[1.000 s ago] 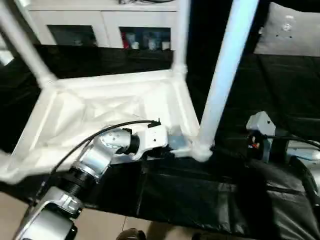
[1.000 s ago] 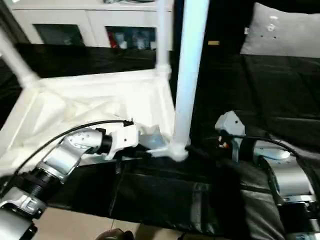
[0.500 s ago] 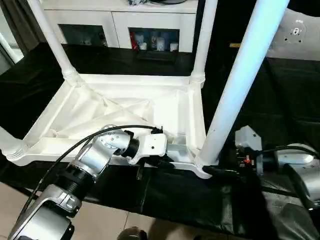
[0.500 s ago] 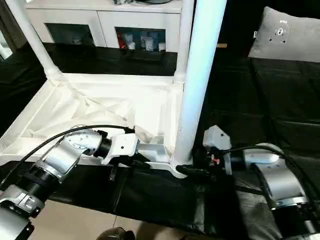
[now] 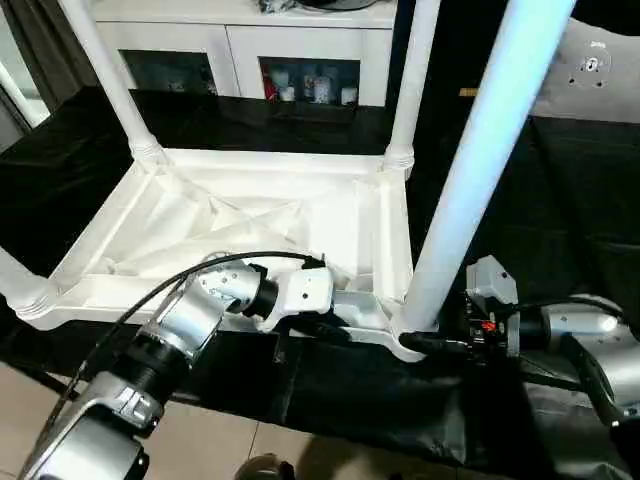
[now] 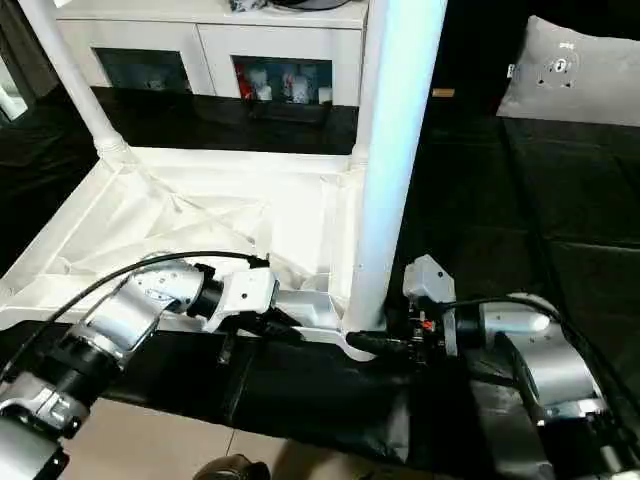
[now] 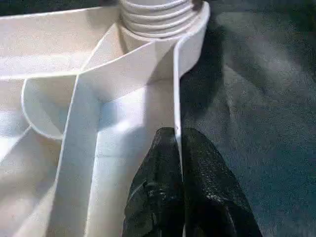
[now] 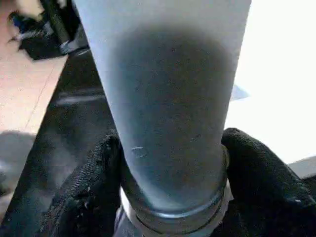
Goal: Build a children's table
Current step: Rotate leg to tighten
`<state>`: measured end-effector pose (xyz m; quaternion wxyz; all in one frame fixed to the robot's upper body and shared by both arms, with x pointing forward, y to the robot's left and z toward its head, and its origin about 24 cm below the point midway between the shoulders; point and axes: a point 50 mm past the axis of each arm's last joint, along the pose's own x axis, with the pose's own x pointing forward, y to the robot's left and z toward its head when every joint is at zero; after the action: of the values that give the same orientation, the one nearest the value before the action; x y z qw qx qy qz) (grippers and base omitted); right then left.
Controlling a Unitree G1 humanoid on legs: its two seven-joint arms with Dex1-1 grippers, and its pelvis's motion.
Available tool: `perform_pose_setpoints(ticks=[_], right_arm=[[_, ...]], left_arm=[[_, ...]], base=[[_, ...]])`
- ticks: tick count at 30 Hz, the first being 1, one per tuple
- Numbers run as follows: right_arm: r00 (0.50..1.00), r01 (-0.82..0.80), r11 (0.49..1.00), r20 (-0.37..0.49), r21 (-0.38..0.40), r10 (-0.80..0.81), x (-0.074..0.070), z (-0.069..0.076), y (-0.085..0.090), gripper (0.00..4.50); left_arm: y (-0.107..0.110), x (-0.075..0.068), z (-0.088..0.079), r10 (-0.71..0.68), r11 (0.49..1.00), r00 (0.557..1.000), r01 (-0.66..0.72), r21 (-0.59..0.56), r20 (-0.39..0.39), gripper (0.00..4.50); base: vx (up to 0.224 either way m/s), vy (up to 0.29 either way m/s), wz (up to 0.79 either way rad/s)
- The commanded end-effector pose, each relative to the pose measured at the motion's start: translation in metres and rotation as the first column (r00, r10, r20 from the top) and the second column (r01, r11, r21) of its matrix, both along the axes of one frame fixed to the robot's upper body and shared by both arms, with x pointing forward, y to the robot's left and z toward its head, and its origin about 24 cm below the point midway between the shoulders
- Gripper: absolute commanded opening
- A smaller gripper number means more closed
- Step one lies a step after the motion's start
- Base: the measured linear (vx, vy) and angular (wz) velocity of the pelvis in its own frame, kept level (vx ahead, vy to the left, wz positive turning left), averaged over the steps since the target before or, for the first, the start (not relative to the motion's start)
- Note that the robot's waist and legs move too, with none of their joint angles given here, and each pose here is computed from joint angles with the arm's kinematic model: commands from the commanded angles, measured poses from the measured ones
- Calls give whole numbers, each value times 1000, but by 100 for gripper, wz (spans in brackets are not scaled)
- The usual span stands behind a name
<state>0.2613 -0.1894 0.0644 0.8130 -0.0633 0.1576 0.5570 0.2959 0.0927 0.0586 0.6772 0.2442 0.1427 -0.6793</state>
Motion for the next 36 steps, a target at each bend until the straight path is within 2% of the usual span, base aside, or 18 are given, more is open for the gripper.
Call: perform_pose_setpoints(ticks=[1,4,6,8,10,11,13,14,16,20,22,25,27,29,30,32,35,36], right_arm=[[989,144,989,-25,32,-143,10,-6,19,272],[962,274,960,-28,61,-273,21,-8,30,270],[922,388,921,-30,40,-387,32,-11,37,270],[906,423,906,-31,32,-422,35,-13,39,270],[853,521,853,-50,22,-519,42,-17,42,270],[801,597,802,-52,0,-596,47,-20,47,270],[760,648,761,-38,-19,-648,51,-22,54,270],[761,648,761,-32,-14,-648,51,-22,54,270],[754,656,755,-44,2,-655,51,-22,56,325],[753,657,752,-80,43,-653,50,-18,58,349],[749,662,748,-80,54,-658,50,-17,56,383],[733,681,730,-55,64,-678,49,-15,46,389],[734,679,731,-33,72,-678,48,-13,37,422],[740,671,737,-15,78,-672,46,-11,30,430],[754,654,752,9,82,-657,44,-8,21,433],[823,562,825,55,66,-565,35,0,1,446],[859,505,862,75,38,-507,30,4,-9,446],[884,458,889,97,14,-457,26,8,-18,446]], left_arm=[[-17,-2,-2,94,994,995,-96,-52,-30,0],[-29,0,0,192,976,980,-196,-92,-46,0],[-44,4,0,301,946,953,-304,-112,-43,0],[-48,5,0,328,936,944,-331,-117,-47,0],[-59,9,1,396,908,917,-398,-135,-43,0],[-75,12,5,472,867,881,-470,-162,-31,0],[-93,12,9,514,843,858,-508,-177,-14,0],[-96,12,10,510,846,860,-503,-177,-6,0],[-100,10,11,512,846,859,-503,-174,4,0],[-98,10,11,513,847,858,-503,-171,18,0],[-94,11,10,512,849,859,-501,-164,24,0],[-84,13,6,518,849,855,-508,-144,35,0],[-77,14,5,503,859,863,-494,-134,45,0],[-72,15,4,481,873,875,-471,-131,59,0],[-66,17,3,465,882,882,-456,-120,72,0],[-49,22,0,441,897,893,-434,-81,89,0],[-41,24,-1,416,909,904,-411,-61,99,0],[-35,23,-1,371,928,923,-368,-48,104,0]], base=[[0,0,0],[0,0,0],[0,0,0],[0,0,0],[0,0,0],[0,0,0],[0,0,0],[0,0,0],[0,0,0],[0,0,0],[0,0,0],[0,0,0],[0,0,0],[0,0,0],[0,0,0],[0,0,0],[0,0,0],[0,0,0]])
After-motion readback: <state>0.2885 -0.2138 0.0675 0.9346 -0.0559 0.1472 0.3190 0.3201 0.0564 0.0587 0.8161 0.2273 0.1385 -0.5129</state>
